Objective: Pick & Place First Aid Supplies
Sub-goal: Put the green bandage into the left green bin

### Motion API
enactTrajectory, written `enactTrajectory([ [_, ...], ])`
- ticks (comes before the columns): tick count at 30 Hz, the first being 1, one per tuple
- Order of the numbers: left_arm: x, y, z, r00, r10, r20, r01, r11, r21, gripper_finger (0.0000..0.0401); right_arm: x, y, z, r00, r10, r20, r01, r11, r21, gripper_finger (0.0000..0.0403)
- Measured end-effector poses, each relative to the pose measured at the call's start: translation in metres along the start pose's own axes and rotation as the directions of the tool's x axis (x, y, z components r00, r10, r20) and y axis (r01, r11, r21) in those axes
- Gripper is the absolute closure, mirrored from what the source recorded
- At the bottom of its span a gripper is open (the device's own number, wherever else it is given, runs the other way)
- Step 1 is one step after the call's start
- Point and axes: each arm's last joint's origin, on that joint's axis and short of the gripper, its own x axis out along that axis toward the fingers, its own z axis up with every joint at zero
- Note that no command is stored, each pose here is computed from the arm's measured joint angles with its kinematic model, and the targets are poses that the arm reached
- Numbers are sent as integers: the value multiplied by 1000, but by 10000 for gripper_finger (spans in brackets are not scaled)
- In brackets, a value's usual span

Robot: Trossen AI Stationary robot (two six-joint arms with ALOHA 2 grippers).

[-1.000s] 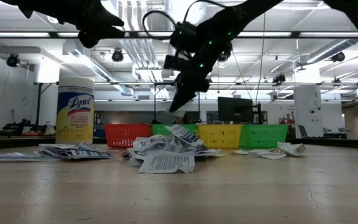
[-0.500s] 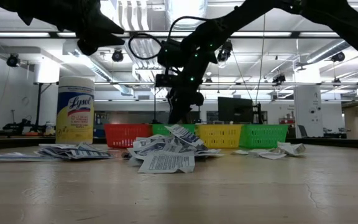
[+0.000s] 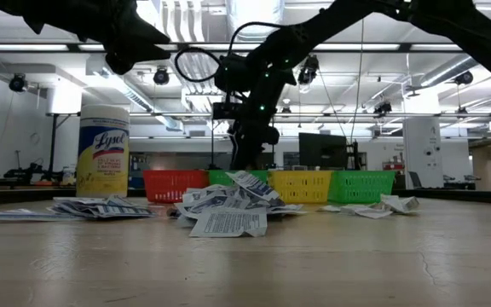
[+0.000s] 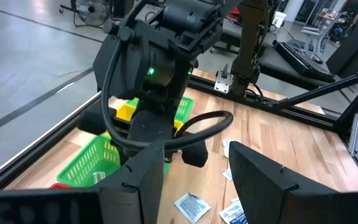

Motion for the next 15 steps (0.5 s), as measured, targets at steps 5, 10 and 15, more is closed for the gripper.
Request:
enactTrajectory([
  [5,0,0,0,1000,0,0,0,1000,0,227,-34,-3,7,1000,-26,-8,25,1000,-14,284],
  [10,0,0,0,1000,0,0,0,1000,0,227,-71,0,6,996,37,-78,-34,999,34,308],
  [15,0,0,0,1000,0,0,0,1000,0,227,-103,10,1,983,176,-57,-170,980,106,341],
])
